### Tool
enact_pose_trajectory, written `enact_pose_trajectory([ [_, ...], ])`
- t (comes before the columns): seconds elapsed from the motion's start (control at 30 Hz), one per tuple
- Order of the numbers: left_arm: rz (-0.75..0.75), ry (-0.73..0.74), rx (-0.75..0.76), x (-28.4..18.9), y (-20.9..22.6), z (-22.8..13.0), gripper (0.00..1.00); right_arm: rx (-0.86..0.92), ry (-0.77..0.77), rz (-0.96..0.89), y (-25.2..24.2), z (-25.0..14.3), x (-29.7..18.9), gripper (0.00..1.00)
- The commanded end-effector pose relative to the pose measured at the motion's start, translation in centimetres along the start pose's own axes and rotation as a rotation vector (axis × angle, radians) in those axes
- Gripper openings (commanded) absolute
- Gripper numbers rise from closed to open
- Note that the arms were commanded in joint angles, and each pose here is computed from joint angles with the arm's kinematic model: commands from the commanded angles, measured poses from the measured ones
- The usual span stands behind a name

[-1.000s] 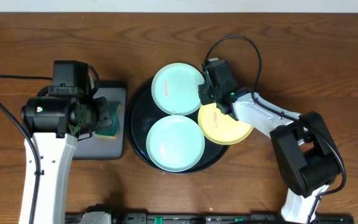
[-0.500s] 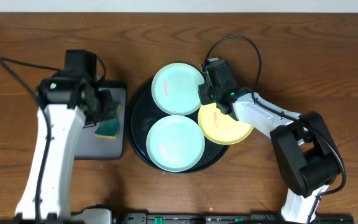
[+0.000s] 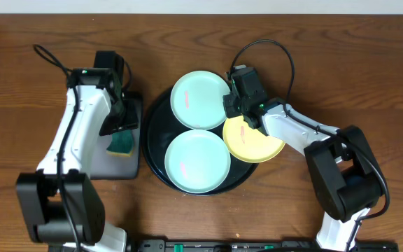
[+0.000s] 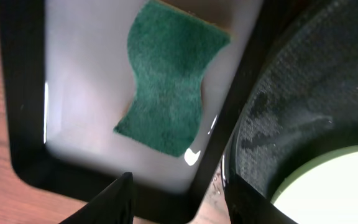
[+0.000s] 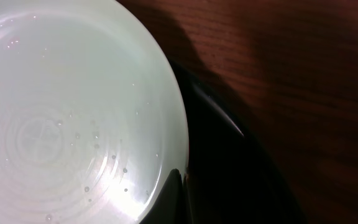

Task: Clean dirty plates on tray and stack at the side
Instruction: 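Reach the left gripper into the sponge tray and grasp the green sponge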

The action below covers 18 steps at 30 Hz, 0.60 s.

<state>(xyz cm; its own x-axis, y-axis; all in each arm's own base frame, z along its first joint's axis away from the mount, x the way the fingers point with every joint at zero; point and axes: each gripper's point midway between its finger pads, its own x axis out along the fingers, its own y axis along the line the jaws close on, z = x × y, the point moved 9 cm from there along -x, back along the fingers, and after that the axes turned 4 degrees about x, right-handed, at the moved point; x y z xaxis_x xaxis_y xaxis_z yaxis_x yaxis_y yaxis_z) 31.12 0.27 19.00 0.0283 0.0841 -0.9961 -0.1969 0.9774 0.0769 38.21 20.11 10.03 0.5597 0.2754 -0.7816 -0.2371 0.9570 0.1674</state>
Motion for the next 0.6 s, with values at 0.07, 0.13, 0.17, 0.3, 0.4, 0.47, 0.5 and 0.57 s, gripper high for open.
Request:
enact_pose_trajectory([
  [0.07,0.015,0.026,-0.006,1.4,0.6,0.5,0.48,-0.006,0.008,-0.003,0.0,-0.3,0.2,0.01],
  [0.13,0.011,0.028,-0.017,1.6,1.2,0.7,0.48,-0.006,0.008,-0.003,0.0,-0.3,0.2,0.01],
  [0.17,0.002,0.029,-0.012,1.7,1.3,0.8,0.48,-0.006,0.008,-0.002,0.1,-0.3,0.2,0.01],
  [0.3,-0.103,0.029,0.014,1.8,1.5,1.1,0.48,-0.006,0.008,-0.002,0.1,-0.3,0.2,0.01],
  [0.4,-0.11,0.024,0.001,1.8,1.9,1.3,0.48,-0.006,0.008,-0.002,0.1,-0.3,0.2,0.01],
  [0.47,-0.11,0.022,-0.007,1.9,2.1,1.3,0.48,-0.006,0.007,-0.003,0.0,-0.3,0.2,0.01],
  [0.5,-0.11,0.023,-0.009,1.9,2.2,1.3,0.48,-0.006,0.008,-0.002,0.1,-0.3,0.2,0.01],
  [0.57,-0.109,0.025,-0.012,2.1,2.3,1.2,0.48,-0.006,0.007,-0.003,0.0,-0.3,0.2,0.01],
])
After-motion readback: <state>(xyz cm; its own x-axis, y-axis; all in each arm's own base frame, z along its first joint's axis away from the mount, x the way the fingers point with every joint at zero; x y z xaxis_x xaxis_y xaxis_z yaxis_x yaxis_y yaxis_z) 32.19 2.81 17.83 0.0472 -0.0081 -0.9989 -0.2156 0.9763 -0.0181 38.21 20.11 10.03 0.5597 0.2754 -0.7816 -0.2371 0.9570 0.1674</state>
